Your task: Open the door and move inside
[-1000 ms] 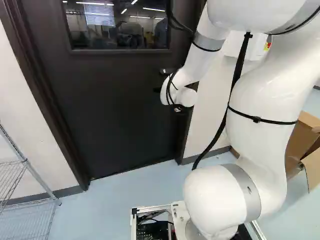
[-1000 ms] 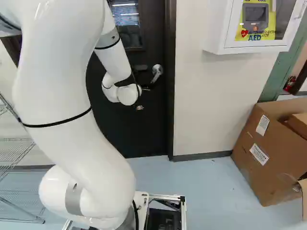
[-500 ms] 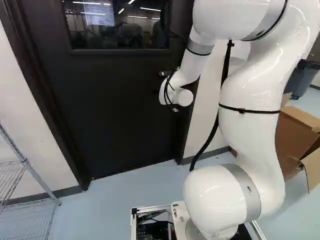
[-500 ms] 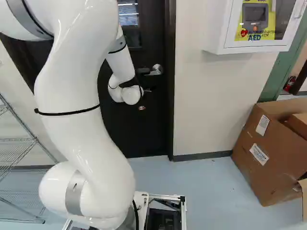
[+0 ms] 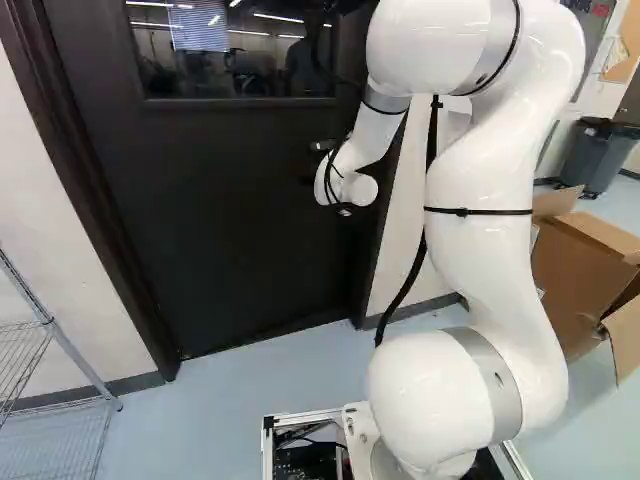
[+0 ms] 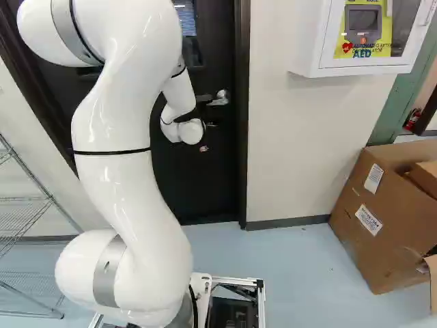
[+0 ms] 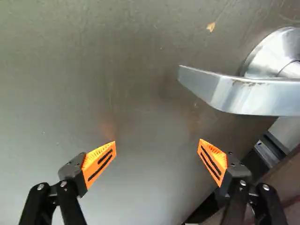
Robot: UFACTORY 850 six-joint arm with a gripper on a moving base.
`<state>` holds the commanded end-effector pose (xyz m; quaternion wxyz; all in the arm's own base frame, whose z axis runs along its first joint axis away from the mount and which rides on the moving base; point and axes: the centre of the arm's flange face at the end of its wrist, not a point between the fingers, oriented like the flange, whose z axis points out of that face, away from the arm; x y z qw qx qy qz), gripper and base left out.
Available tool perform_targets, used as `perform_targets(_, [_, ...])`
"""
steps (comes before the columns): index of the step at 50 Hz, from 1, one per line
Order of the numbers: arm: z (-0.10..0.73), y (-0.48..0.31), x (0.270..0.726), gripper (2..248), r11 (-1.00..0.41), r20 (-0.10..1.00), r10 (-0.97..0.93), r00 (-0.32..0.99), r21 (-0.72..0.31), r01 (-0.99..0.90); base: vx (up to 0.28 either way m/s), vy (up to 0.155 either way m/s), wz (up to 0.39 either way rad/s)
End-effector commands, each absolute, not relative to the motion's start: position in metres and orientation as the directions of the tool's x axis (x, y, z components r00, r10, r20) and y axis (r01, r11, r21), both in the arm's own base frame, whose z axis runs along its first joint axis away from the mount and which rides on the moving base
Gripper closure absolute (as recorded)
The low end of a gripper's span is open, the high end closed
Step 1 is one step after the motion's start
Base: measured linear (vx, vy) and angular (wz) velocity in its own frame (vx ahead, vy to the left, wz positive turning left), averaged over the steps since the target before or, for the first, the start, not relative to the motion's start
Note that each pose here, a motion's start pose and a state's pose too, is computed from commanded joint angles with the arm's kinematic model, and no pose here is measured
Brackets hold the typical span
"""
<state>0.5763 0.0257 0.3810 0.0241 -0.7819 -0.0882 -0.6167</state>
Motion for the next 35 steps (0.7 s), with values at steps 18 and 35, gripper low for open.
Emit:
perform_targets(18, [0.376, 0.03, 0.612, 3, -0.979, 0.973, 0.12, 0.198, 0.083, 0.185, 0.0, 0.0, 0.0])
perform_targets(35, [0.37, 0.03, 0.646, 3, -0.978, 0.977, 0.124, 0.173, 0.091, 0.189, 0.0, 0.0, 0.0])
